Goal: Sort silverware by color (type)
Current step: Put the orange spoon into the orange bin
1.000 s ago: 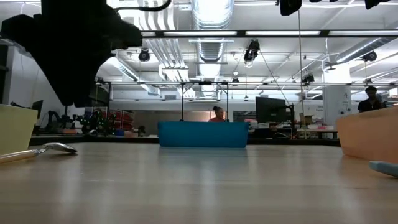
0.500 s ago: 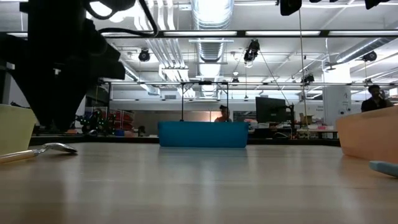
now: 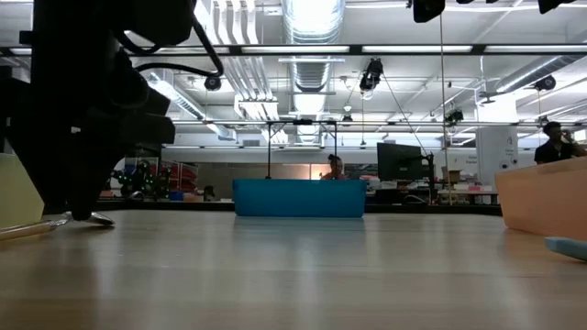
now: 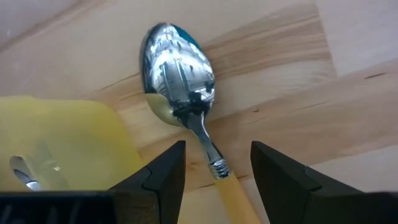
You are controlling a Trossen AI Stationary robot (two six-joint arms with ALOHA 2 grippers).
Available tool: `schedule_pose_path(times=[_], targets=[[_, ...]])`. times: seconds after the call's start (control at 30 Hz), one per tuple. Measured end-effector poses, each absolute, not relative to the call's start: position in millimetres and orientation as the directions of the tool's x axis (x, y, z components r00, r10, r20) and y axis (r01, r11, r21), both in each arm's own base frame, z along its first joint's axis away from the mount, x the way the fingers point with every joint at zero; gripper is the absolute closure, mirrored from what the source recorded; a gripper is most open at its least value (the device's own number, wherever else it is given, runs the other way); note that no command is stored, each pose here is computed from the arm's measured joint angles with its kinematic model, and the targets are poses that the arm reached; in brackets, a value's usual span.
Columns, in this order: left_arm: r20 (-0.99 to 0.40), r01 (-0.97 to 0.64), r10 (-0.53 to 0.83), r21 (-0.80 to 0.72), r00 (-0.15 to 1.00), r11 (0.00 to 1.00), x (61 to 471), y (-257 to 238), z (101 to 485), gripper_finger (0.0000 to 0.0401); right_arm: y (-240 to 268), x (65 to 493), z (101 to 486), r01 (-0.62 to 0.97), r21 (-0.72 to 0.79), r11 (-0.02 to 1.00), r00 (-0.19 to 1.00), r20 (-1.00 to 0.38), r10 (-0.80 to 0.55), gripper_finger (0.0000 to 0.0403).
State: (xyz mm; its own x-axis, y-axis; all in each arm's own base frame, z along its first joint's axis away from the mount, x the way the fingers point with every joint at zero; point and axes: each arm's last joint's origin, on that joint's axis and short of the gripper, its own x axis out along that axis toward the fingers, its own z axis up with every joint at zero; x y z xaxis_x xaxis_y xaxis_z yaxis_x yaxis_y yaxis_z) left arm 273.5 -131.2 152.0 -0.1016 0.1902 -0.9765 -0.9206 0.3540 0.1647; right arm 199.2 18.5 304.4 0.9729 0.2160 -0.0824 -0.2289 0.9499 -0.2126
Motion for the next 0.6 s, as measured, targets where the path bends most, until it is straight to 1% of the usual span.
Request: schedule_pose_path(times=[0.6], targets=[[-0.981, -0.922, 0.176, 0.147, -0.088, 0.359, 275.0, -132.2, 140.9, 0.024, 18.5, 199.2, 304.4, -0.228, -0.213, 0.95, 0.973, -0.083, 0.215, 0.0266]])
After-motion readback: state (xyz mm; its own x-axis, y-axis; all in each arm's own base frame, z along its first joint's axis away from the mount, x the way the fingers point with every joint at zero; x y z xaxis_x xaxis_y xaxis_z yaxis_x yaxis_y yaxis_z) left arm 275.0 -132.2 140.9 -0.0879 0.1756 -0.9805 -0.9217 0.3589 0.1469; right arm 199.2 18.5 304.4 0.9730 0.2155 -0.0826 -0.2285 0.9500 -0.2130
